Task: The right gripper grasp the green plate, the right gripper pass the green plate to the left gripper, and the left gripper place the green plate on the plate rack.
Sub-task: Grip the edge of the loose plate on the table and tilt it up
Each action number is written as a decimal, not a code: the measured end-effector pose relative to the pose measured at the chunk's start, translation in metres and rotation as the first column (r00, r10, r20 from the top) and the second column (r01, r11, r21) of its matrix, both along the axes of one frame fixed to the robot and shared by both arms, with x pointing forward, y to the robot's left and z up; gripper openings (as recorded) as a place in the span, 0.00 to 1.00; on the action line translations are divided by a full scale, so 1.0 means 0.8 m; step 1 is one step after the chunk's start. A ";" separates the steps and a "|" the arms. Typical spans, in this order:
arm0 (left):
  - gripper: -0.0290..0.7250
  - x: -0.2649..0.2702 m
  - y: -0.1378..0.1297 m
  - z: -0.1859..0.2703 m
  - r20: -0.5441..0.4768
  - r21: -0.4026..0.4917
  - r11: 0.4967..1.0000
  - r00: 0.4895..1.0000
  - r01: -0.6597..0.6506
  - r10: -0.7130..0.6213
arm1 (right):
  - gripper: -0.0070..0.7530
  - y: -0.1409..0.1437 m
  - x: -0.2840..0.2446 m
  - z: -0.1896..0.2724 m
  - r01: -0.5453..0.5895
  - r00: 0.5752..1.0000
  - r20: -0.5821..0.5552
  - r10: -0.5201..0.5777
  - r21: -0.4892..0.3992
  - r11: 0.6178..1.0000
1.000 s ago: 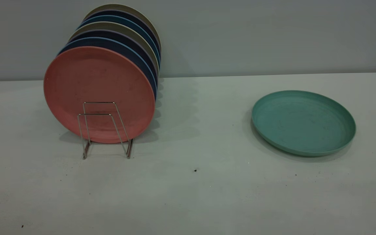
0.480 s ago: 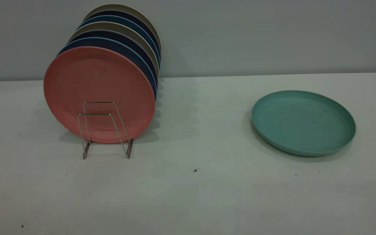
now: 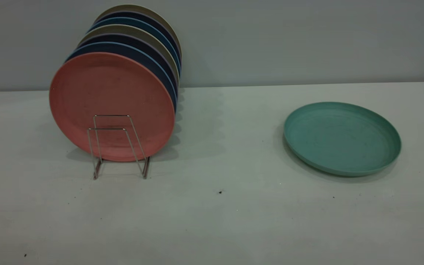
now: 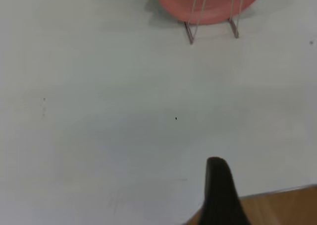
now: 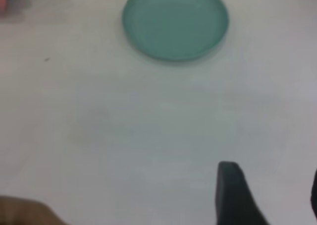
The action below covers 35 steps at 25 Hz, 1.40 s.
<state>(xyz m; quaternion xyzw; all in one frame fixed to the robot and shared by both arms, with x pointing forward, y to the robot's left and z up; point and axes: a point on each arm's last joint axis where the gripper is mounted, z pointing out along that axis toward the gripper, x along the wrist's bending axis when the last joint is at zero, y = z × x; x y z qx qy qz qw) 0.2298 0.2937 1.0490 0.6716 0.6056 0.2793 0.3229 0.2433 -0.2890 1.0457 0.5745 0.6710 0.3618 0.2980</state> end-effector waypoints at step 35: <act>0.81 0.434 -0.159 -0.085 -0.363 -0.225 0.895 0.819 0.385 -0.444 | 0.75 0.034 0.420 -0.136 -0.073 0.828 -0.513 0.227 0.302 0.951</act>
